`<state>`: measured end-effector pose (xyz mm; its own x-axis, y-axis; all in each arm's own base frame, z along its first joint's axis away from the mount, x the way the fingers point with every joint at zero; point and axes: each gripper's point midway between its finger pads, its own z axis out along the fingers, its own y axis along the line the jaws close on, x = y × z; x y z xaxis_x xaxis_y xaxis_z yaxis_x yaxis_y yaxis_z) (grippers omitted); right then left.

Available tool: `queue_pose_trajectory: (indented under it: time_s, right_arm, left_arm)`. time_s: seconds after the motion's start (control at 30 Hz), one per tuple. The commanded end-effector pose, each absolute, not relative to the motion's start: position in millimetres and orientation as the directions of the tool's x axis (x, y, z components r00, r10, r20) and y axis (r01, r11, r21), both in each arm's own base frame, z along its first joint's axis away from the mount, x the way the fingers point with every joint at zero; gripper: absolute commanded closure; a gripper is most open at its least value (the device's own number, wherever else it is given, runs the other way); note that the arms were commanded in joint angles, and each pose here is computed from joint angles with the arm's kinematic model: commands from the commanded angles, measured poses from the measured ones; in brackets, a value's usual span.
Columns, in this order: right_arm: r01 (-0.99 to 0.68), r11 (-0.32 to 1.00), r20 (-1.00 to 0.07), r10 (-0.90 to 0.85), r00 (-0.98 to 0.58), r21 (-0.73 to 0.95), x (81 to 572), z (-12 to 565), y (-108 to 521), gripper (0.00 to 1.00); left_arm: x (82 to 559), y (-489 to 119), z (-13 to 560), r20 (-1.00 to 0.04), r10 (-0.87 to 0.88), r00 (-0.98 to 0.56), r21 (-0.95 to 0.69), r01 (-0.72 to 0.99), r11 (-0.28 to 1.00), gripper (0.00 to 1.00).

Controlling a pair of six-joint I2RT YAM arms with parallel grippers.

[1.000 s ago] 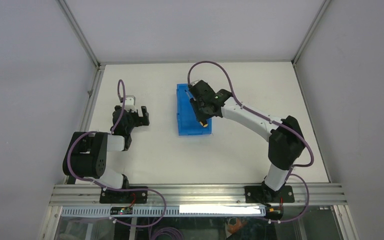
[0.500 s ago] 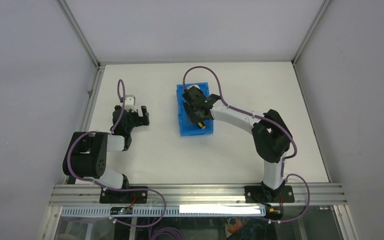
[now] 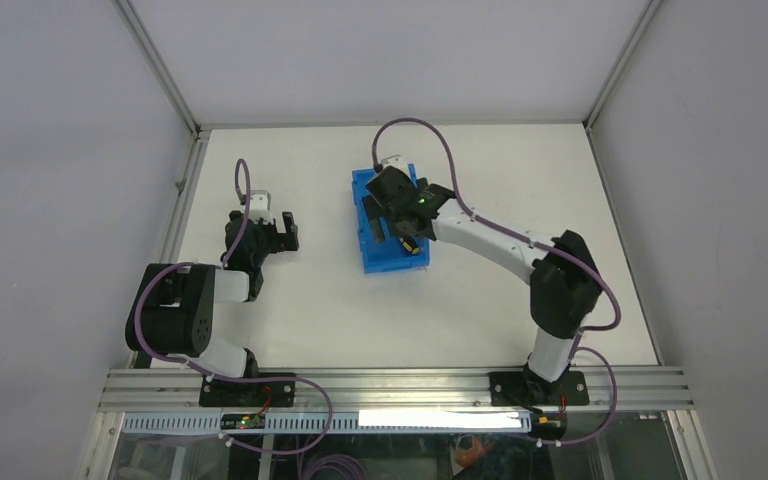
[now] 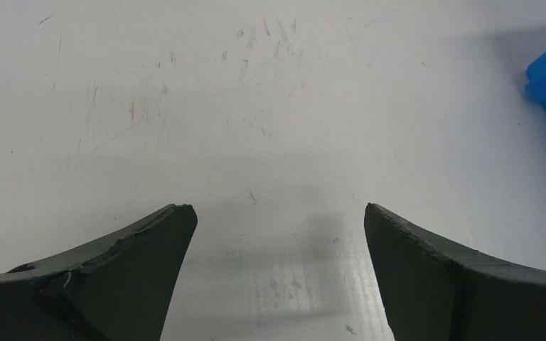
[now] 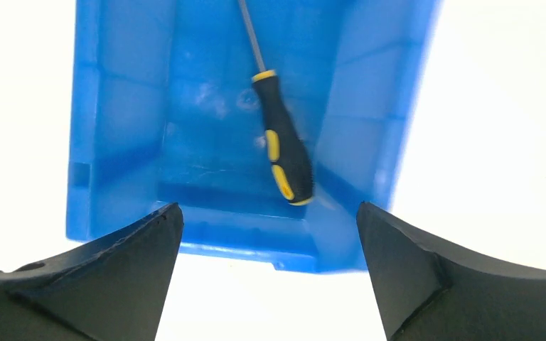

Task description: Put the screwdriver in the bin

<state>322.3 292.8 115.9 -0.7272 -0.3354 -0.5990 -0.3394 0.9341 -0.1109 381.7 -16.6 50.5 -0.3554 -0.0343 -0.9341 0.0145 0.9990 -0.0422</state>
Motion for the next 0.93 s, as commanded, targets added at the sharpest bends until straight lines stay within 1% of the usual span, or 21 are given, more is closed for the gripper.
queue_pose_trajectory:
  time_s: [0.0,0.13,0.17,0.2,0.23,0.27,0.3,0.33,0.47,0.6,0.7,0.9]
  right_arm:
    - [-0.195,0.972,-0.763,-0.222,-0.607,-0.128,331,202,255,0.01]
    - [-0.037,0.98,-0.791,-0.182,-0.585,-0.198,329,213,184,0.01]
    - [0.008,0.983,-0.787,-0.143,-0.6,-0.184,327,212,156,0.01]
    - [0.028,0.985,-0.782,-0.119,-0.612,-0.172,326,208,143,0.01]
    - [0.077,0.988,-0.781,-0.059,-0.621,-0.136,327,208,118,0.01]
    - [0.12,0.988,-0.794,-0.008,-0.607,-0.102,324,211,97,0.01]
    - [0.143,0.985,-0.793,0.007,-0.609,-0.101,321,206,83,0.01]
    - [0.206,0.974,-0.804,0.048,-0.592,-0.093,320,208,58,0.01]
    - [0.362,0.93,-0.82,0.159,-0.55,-0.062,298,209,0,0.01]
    - [0.461,0.887,-0.8,0.268,-0.537,-0.012,281,196,-26,0.01]
    - [0.481,0.876,-0.786,0.298,-0.542,0.001,278,193,-28,0.01]
    - [0.443,0.894,-0.795,0.319,-0.516,0.071,279,202,-17,0.01]
  left_arm:
    - [396,-15,80,-0.961,-0.051,-0.271,-0.057,0.015,0.998,0.01]
    - [396,-15,80,-0.961,-0.05,-0.27,-0.056,0.015,0.998,0.01]
    - [395,-15,80,-0.961,-0.05,-0.271,-0.056,0.016,0.998,0.01]
    - [396,-16,80,-0.961,-0.05,-0.271,-0.056,0.016,0.998,0.01]
    - [396,-15,80,-0.961,-0.05,-0.271,-0.056,0.015,0.998,0.01]
    - [396,-15,80,-0.961,-0.05,-0.271,-0.056,0.016,0.998,0.01]
    - [395,-15,80,-0.961,-0.05,-0.271,-0.056,0.016,0.998,0.01]
    - [396,-15,80,-0.961,-0.05,-0.27,-0.056,0.015,0.998,0.01]
    - [396,-15,80,-0.961,-0.05,-0.271,-0.056,0.015,0.998,0.01]
    - [396,-15,80,-0.961,-0.05,-0.271,-0.056,0.015,0.998,0.01]
    - [396,-15,80,-0.961,-0.05,-0.271,-0.056,0.014,0.998,0.01]
    - [396,-15,80,-0.962,-0.05,-0.27,-0.056,0.016,0.998,0.01]
